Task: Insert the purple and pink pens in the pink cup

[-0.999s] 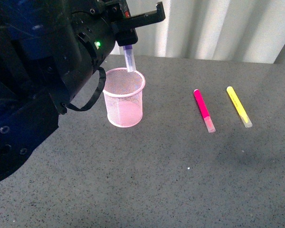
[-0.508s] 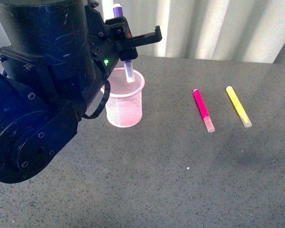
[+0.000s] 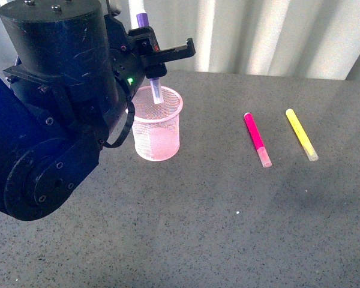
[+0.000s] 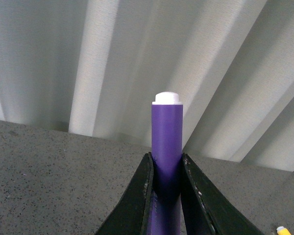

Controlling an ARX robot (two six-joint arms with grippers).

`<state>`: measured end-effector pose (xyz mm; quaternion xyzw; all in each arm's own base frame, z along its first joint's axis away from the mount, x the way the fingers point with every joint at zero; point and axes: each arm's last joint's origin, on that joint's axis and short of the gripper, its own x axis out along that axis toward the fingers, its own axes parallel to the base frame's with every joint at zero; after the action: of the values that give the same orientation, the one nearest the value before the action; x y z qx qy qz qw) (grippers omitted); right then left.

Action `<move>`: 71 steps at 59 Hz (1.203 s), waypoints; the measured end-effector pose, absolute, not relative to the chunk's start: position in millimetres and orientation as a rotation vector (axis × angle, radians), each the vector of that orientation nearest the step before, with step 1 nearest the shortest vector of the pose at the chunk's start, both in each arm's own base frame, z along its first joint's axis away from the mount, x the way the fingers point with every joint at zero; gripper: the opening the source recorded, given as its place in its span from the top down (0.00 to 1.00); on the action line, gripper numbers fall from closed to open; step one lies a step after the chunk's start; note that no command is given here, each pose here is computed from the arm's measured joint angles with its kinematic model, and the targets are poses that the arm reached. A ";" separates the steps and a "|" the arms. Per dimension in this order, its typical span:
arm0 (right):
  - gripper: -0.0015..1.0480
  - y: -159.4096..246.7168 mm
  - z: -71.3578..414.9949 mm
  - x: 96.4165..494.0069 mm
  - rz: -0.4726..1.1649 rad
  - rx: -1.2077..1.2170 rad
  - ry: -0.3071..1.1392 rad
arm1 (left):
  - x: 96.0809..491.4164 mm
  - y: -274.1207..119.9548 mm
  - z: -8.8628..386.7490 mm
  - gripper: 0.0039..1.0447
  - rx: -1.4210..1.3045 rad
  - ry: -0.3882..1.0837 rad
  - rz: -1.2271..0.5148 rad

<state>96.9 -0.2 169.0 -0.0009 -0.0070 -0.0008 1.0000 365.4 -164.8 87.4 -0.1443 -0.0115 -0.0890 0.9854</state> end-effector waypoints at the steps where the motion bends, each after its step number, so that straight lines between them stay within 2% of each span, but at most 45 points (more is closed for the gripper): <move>1: 0.07 -0.2 169.0 96.9 -0.002 -0.002 -0.014 | 365.3 -164.8 86.9 0.88 -0.289 -0.022 -0.179; 23: 0.07 -0.1 169.0 96.9 -0.001 -0.002 -0.014 | 368.1 -159.9 73.3 0.86 -0.282 0.051 -0.138; 29: 0.07 -0.1 169.0 96.9 -0.001 -0.002 -0.014 | 369.0 -158.7 73.1 0.69 -0.288 0.061 -0.126; 33: 0.07 -0.2 169.0 96.9 -0.002 -0.002 -0.014 | 366.9 -155.7 79.5 0.52 -0.309 0.069 -0.128; 41: 0.07 -0.2 169.0 96.9 -0.002 -0.002 -0.014 | 353.3 -139.6 123.5 0.18 -0.296 0.071 -0.178; 46: 0.07 -0.2 169.0 96.9 -0.002 -0.002 -0.014 | 343.0 -126.5 146.4 0.04 -0.233 0.110 -0.185; 54: 0.07 -0.2 169.0 96.9 -0.002 -0.002 -0.014 | 323.4 -103.9 174.7 0.06 -0.150 0.217 -0.155; 67: 0.07 -0.1 169.0 96.9 -0.001 -0.002 -0.014 | 318.6 -98.4 181.4 0.07 -0.124 0.215 -0.139; 71: 0.07 -0.1 169.0 96.9 -0.001 -0.002 -0.014 | 312.9 -93.7 178.3 0.16 -0.075 0.117 -0.056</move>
<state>96.9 -0.1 169.0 -0.0009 -0.0070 -0.0006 1.0000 312.9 -93.7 178.3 -0.0374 0.0586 -0.0281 0.9972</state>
